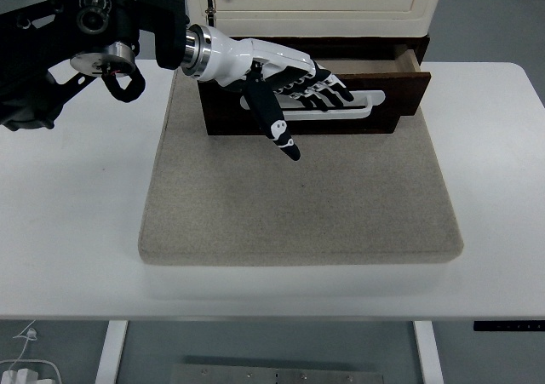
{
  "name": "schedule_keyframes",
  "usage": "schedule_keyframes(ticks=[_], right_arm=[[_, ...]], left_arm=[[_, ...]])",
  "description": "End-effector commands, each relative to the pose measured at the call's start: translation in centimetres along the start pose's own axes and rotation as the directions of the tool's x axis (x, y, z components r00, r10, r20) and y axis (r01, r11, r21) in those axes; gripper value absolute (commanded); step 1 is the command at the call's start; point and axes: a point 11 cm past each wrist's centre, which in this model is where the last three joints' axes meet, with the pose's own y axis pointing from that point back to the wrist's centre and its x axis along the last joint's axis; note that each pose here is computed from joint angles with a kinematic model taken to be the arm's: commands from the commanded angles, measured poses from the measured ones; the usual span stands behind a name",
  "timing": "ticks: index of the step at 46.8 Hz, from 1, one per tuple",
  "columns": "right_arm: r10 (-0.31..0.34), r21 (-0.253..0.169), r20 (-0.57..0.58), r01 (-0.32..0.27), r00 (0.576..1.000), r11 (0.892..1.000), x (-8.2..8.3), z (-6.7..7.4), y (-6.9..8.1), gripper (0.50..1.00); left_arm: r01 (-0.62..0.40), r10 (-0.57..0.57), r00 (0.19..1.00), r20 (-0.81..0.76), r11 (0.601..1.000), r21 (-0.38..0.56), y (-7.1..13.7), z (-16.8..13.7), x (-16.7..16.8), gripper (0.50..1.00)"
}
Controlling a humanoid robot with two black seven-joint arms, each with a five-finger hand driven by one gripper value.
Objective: Open the drawer under the combination cabinet
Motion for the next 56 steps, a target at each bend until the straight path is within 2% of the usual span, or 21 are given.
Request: schedule_keyframes(ticks=[1, 15, 22, 27, 32, 37, 44, 50, 56], right_arm=[[0.000, 0.000, 0.000, 0.000, 1.000, 1.000, 0.0, 0.0, 0.0, 0.928], [0.000, 0.000, 0.000, 0.000, 1.000, 1.000, 0.0, 0.0, 0.0, 0.928], [0.000, 0.000, 0.000, 0.000, 1.000, 1.000, 0.0, 0.0, 0.0, 0.928], [0.000, 0.000, 0.000, 0.000, 1.000, 1.000, 0.0, 0.0, 0.0, 0.928], [0.000, 0.000, 0.000, 0.000, 1.000, 1.000, 0.0, 0.0, 0.0, 0.928], [0.000, 0.000, 0.000, 0.000, 1.000, 1.000, 0.0, 0.0, 0.0, 0.928], [0.000, 0.001, 0.000, 0.000, 1.000, 1.000, 0.0, 0.0, 0.0, 0.928], [0.000, 0.000, 0.000, 0.000, 1.000, 1.000, 0.0, 0.0, 0.0, 0.928], [0.000, 0.000, 0.000, 0.000, 1.000, 1.000, 0.0, 0.0, 0.0, 0.928]], left_arm=[[0.004, -0.004, 1.000, -0.012, 1.000, -0.019, 0.2, 0.4, 0.0, 1.000], [-0.040, 0.036, 0.999, -0.027, 0.987, -0.154, 2.1, 3.8, 1.7, 1.000], [-0.101, 0.083, 0.994, -0.074, 0.947, -0.305, 4.3, 6.6, 3.5, 1.000], [-0.141, 0.103, 0.988, -0.113, 0.898, -0.416, 6.0, 8.2, 4.6, 1.000], [-0.206, 0.147, 0.977, -0.157, 0.850, -0.485, 7.8, 8.8, 6.2, 1.000], [-0.285, 0.201, 0.957, -0.209, 0.785, -0.550, 10.3, 9.3, 8.2, 1.000], [-0.363, 0.243, 0.931, -0.273, 0.708, -0.605, 12.9, 9.5, 10.2, 1.000], [-0.409, 0.243, 0.911, -0.334, 0.652, -0.639, 14.4, 9.1, 11.4, 1.000], [-0.480, 0.265, 0.876, -0.402, 0.542, -0.689, 17.2, 9.2, 12.8, 1.000]])
